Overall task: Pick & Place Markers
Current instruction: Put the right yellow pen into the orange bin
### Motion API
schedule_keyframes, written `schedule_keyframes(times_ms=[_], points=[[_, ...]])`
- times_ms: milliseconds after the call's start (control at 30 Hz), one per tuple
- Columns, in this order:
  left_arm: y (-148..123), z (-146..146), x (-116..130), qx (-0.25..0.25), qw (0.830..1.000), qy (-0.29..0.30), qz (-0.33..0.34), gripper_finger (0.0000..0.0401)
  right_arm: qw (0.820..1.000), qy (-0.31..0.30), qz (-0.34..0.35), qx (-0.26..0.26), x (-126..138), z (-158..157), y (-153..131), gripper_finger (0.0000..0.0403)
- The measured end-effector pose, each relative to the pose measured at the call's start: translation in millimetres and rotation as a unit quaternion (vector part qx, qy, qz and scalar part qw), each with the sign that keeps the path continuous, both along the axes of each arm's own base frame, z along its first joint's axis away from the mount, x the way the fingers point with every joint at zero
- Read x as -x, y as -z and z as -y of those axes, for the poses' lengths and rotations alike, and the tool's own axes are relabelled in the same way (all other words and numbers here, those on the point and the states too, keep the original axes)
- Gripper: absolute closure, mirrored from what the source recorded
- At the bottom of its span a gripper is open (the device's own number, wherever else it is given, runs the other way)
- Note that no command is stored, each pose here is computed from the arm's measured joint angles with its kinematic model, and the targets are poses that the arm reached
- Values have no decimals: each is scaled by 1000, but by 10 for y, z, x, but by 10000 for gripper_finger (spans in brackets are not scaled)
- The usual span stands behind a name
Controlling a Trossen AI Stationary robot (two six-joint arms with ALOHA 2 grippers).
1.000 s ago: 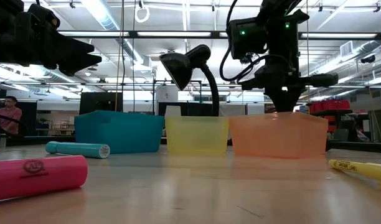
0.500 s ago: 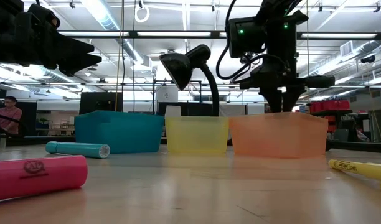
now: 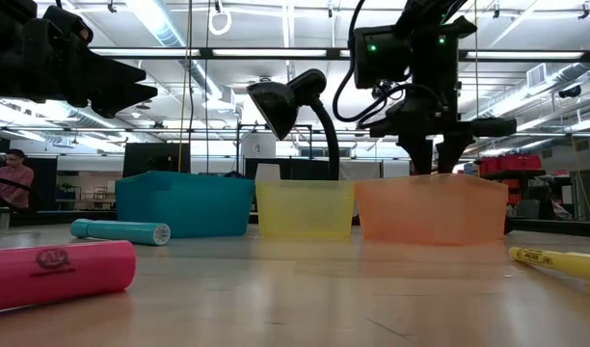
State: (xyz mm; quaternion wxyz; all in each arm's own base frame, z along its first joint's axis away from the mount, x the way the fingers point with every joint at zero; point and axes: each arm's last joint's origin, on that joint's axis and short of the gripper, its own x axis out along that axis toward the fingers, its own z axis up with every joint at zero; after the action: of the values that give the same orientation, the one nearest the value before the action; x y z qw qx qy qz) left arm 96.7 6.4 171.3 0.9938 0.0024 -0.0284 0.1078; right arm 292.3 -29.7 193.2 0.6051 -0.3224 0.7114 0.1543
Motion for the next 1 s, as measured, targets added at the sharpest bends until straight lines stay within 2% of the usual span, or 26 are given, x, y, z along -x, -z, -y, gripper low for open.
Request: schedule_keyframes(times_ms=[233, 600, 800, 1000], points=[[0, 0, 0, 0, 1000, 0, 0, 115, 1000, 1, 7, 0, -7, 0, -8, 298], [-1, 0, 0, 0, 1000, 0, 0, 115, 999, 2, 35, 3, 57, -4, -180, 298], [0, 0, 0, 0, 1000, 0, 0, 115, 996, 41, 74, -1, 32, -5, -394, 298], [0, 0, 0, 0, 1000, 0, 0, 115, 986, 95, 140, -2, -29, -1, -682, 298]])
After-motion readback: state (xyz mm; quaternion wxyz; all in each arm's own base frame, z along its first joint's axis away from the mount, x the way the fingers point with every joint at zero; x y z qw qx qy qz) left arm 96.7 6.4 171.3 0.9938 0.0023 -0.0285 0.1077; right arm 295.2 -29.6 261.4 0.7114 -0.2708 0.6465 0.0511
